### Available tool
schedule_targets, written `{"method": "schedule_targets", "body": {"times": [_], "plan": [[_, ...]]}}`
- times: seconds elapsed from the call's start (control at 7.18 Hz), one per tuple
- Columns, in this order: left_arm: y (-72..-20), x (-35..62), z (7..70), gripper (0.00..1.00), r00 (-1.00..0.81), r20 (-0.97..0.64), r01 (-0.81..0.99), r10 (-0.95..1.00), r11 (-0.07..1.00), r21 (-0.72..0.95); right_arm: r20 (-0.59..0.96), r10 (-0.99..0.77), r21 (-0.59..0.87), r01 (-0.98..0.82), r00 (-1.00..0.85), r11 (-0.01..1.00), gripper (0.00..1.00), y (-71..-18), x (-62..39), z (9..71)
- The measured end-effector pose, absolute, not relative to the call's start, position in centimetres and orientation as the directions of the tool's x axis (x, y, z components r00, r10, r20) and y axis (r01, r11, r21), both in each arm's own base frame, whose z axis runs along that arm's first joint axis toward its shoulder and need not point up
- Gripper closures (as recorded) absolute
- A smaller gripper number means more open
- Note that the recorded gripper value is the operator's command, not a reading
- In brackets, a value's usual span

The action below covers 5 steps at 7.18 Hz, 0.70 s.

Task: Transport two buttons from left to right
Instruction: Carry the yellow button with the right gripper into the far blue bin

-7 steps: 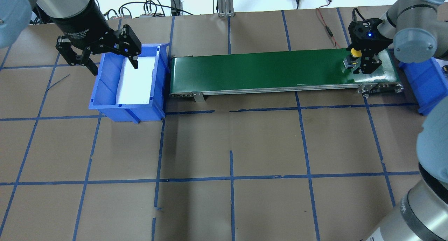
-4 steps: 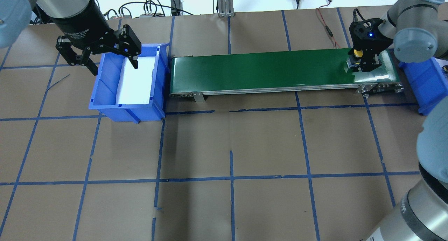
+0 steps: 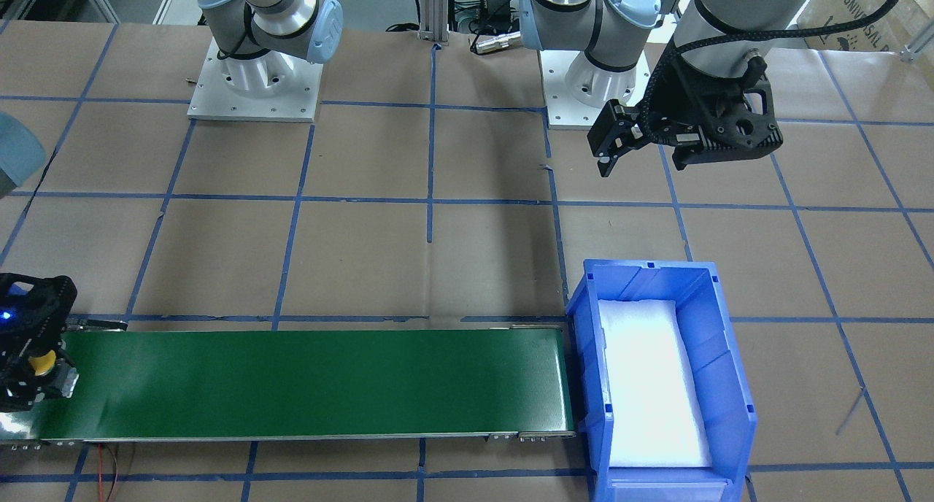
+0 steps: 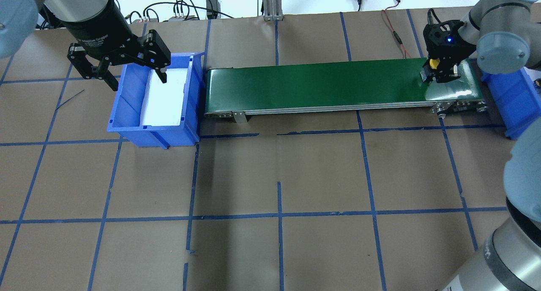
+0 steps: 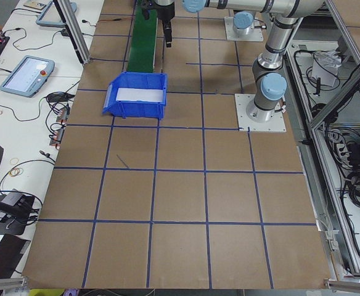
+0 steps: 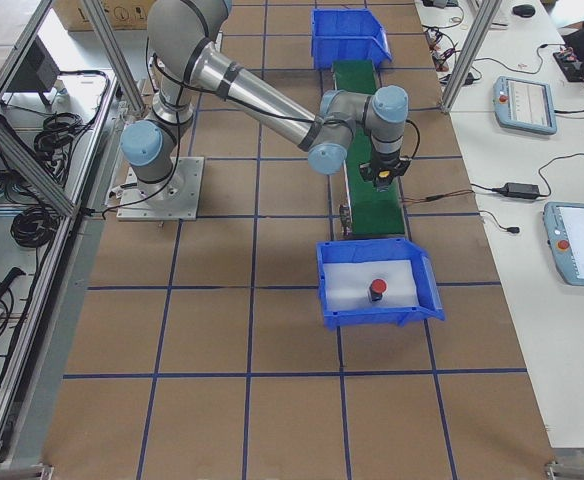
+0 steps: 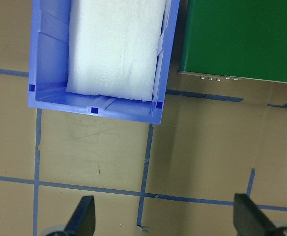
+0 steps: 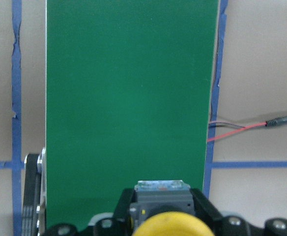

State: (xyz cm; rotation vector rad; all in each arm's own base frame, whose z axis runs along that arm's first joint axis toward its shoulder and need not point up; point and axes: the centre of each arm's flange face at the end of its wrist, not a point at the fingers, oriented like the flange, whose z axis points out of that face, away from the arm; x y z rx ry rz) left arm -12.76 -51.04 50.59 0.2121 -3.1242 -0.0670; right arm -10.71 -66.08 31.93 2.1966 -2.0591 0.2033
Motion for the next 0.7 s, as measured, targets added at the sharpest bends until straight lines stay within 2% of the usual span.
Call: {"method": "schedule_targets", "body": {"times": [0.28,0.7], "plan": [[-51.0,-12.8,50.6,0.0,-0.991,0.007,-0.135,-0.135,0.99,0.044,0.212,-0.977,0.041,-0.999,0.031,-0.023,0.83,-64.4,-19.9,33.5],[-51.0,-12.8,50.6,0.0,-0.991,0.007,-0.135,-0.135,0.99,0.044,0.263,-0.958,0.052,-0.993,0.115,-0.105,0.83,-63.8,-31.6,34.0]]}}
